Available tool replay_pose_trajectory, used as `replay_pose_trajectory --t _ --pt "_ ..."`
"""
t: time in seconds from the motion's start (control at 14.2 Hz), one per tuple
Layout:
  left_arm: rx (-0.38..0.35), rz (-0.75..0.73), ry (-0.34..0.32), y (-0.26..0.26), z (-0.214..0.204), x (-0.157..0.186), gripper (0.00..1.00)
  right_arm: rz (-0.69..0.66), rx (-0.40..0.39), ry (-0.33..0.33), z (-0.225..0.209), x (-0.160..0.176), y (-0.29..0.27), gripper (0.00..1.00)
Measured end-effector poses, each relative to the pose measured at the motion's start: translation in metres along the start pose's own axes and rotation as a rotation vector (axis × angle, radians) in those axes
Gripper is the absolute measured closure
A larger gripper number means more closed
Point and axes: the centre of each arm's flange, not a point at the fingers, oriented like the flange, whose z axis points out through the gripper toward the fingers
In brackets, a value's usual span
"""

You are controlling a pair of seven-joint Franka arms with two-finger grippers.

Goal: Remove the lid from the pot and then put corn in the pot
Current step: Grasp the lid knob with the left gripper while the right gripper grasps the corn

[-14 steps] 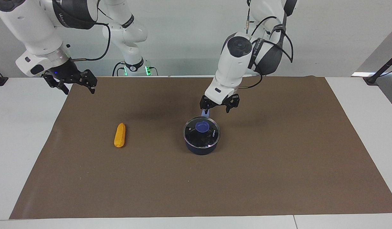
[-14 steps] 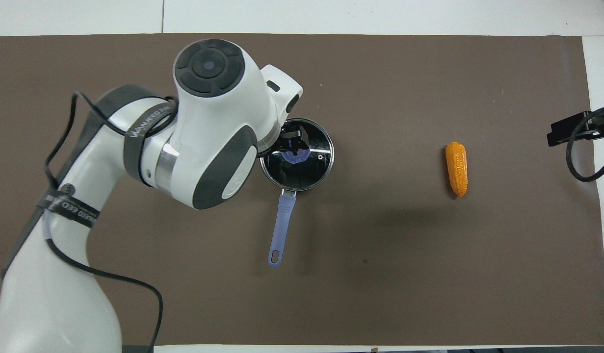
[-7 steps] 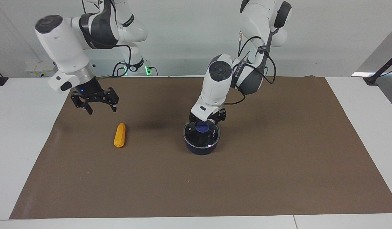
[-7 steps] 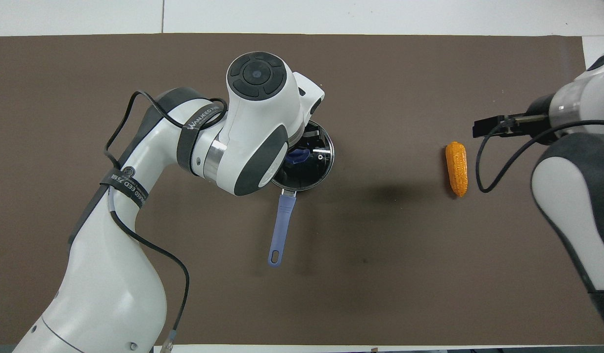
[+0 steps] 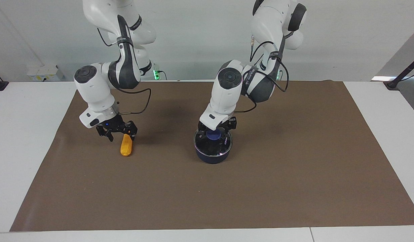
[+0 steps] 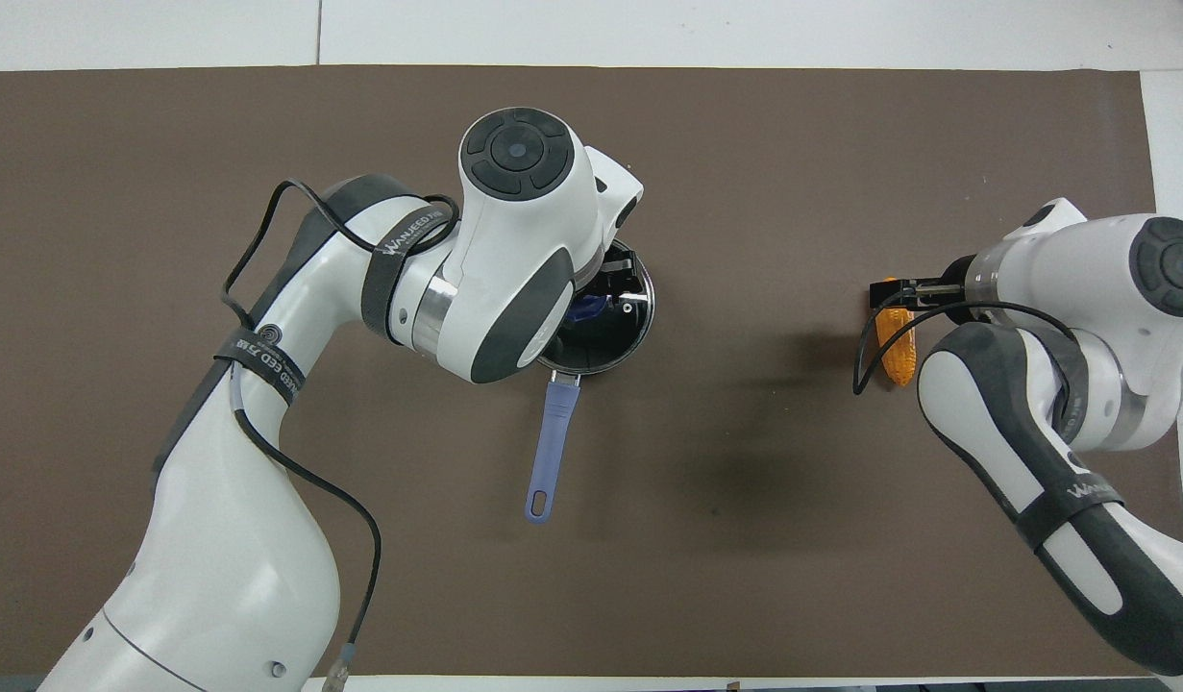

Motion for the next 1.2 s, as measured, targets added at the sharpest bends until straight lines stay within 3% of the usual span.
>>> replay_pose_trajectory --t 0.42,0.63,0.7,0.84,0.98,1.2 --pt "-0.012 0.002 0.008 0.006 0.001 -0.002 0.00 0.003 -0.006 -0.051 0.043 -0.009 0.002 0.03" --pt "-0.011 0.002 0.007 0.010 0.004 -0.004 0.00 0.003 -0.007 -0.056 0.046 -0.009 0.003 0.35" --pt "-0.010 0.001 0.006 0.010 0.005 -0.004 0.00 0.003 -0.007 -0.058 0.047 -0.010 0.002 0.36" --pt "-0.009 0.000 0.006 0.009 0.006 -0.004 0.00 0.001 -0.006 -0.066 0.046 -0.009 0.001 0.56" --pt "-0.009 0.000 0.006 0.009 0.006 -0.003 0.00 -0.014 -0.002 -0.098 0.029 0.001 -0.004 0.57" --pt "-0.008 -0.002 0.006 0.009 0.007 -0.003 0.01 -0.054 0.011 -0.119 -0.046 0.032 -0.012 0.57"
